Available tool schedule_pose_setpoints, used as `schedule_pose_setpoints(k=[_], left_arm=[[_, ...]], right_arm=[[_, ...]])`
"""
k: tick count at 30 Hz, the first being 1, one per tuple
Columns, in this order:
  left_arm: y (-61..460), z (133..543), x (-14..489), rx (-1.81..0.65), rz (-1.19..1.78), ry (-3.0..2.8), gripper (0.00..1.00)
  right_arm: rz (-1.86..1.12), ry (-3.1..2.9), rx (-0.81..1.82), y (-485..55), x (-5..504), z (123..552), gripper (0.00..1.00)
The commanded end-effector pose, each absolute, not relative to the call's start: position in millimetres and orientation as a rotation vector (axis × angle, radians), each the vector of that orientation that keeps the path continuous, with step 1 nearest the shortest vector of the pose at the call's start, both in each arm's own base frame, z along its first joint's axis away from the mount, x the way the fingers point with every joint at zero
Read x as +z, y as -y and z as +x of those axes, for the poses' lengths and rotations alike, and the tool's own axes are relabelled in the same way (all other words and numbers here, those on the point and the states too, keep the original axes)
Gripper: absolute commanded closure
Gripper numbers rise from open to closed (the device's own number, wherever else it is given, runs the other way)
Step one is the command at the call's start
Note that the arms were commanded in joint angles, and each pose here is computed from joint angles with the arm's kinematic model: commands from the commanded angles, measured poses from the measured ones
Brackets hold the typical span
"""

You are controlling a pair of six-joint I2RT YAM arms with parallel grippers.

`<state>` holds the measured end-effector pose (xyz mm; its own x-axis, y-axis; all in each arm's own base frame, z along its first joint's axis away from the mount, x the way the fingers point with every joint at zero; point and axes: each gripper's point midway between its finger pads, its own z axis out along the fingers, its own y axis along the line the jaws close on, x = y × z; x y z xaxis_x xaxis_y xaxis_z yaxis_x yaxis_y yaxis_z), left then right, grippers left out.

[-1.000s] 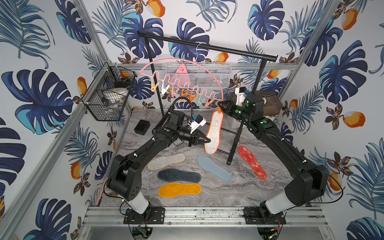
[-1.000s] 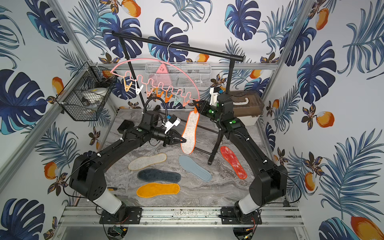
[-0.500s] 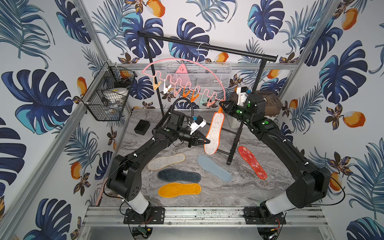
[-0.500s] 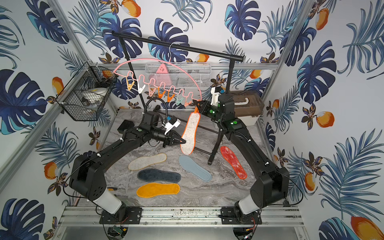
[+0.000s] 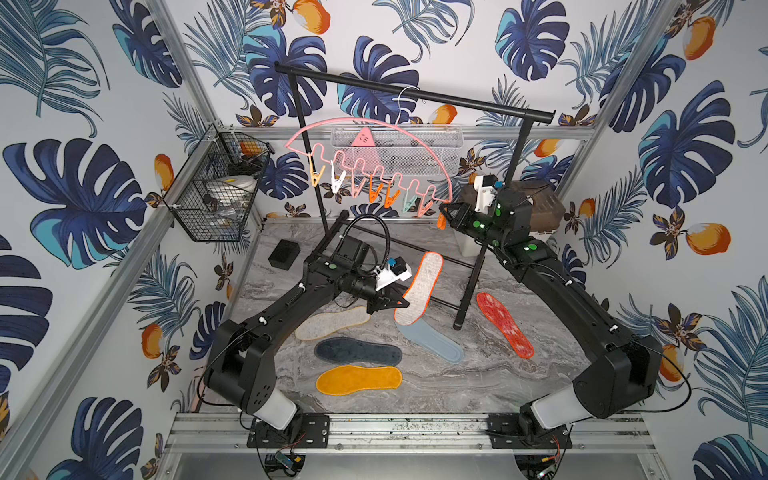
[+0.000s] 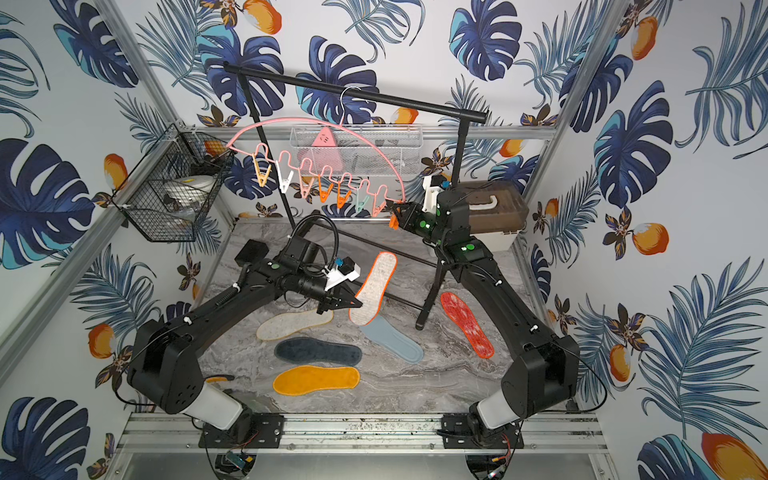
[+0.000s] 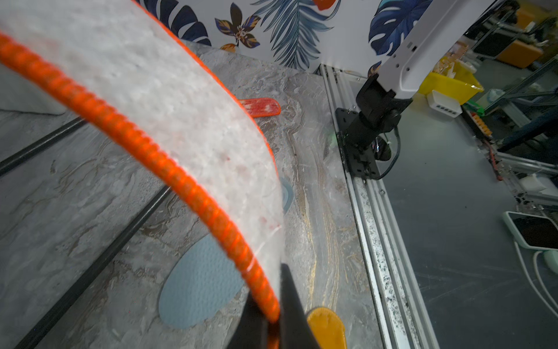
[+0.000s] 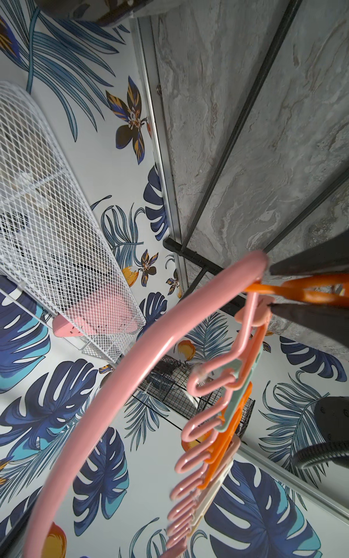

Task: Take the shoe insoles off the hanger
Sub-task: Open the clamp at the hanger, then place the insole at the center of the board.

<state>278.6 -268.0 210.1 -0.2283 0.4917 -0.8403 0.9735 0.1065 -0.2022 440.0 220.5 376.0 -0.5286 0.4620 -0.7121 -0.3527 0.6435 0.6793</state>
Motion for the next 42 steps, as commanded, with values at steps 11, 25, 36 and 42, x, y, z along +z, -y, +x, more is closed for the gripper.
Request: schedule_pose_setpoints(k=[11, 25, 36, 42], left_arm=[[200.0, 293.2, 196.3, -0.864, 1.309, -1.922, 1.0], [168.7, 271.7, 185.5, -0.824, 1.32, -1.995, 1.0], [154.2, 264.4, 192.0, -0.767, 1.323, -2.064, 1.0], [134.0, 260.6, 187.4, -0.634, 1.316, -2.212, 1.0]], right_arm=[[0.076, -1.854, 0.979, -216.8, 373.8, 442.2, 0.65], [0.092, -1.889, 0.924, -210.3, 362.1, 441.6, 0.53], [0.051, -1.867, 0.884, -200.1, 362.4, 419.8, 0.51], [-0.04, -1.826, 0.83, -191.6, 360.6, 395.8, 0.49]])
